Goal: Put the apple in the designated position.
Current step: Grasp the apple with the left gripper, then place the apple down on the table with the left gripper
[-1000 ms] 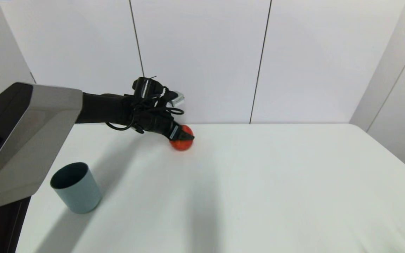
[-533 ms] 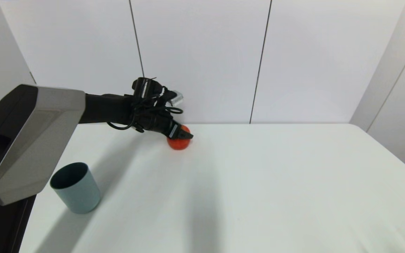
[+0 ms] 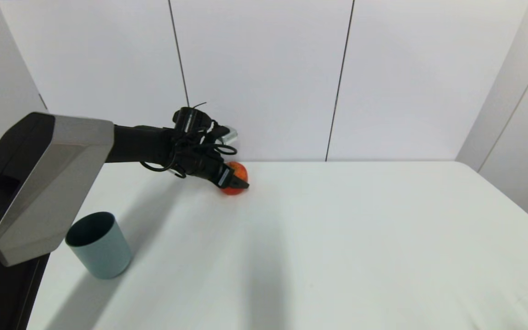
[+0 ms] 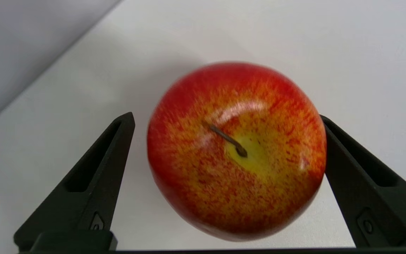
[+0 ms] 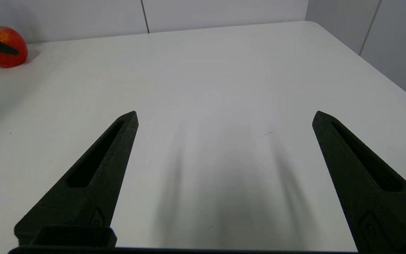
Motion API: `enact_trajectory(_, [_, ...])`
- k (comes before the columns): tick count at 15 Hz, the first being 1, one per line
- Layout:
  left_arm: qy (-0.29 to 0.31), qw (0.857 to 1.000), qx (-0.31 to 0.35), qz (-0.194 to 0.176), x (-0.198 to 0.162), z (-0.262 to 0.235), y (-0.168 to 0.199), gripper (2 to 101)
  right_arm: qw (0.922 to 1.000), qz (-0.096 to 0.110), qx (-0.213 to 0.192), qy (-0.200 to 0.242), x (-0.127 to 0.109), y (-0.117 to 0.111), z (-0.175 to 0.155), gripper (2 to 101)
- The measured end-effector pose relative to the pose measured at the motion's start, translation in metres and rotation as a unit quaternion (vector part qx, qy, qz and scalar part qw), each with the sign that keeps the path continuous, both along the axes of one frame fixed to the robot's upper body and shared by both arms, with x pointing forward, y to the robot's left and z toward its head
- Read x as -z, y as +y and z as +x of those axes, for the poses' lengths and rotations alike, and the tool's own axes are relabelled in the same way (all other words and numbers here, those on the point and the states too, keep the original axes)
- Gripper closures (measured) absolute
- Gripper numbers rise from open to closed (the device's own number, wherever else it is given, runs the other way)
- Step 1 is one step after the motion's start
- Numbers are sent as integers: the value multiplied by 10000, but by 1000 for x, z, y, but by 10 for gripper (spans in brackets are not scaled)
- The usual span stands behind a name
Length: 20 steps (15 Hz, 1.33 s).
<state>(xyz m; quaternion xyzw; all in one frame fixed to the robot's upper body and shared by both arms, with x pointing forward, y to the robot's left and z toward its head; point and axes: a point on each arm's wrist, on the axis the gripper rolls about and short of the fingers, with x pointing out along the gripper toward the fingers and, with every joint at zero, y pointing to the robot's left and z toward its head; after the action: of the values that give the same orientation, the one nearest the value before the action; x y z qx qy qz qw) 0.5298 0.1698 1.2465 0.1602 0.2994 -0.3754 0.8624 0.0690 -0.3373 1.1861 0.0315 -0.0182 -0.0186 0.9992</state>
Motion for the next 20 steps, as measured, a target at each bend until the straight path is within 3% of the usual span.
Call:
enact_trajectory(1, [45,10000,-1,13,1,-1,0,67,10000,1,0,2,0,0,0,43])
enact_trajectory(2, [108,9999,2,39,2,-2,1,188,10000,0,0,2,0,0,0,43])
enact_trajectory(4, [132,9999,2,46,2,-2,1,268,10000,1,0,2,0,0,0,43])
enact_trajectory(9, [5,10000,-10,-7,-8,-2,2,283,10000,1,2,2,0,0,0,43])
enact_trajectory(13, [-481,9986,-150,-159,-38,-2,17,285,10000,1,2,2,0,0,0,43])
enact_trajectory(17, [-1153,9924,-417,79,-78,-7,72,285,10000,3,0,4,0,0,0,43])
enact_trajectory(20, [-1175,9903,-628,391,-89,-24,122,285,10000,0,-2,2,0,0,0,43])
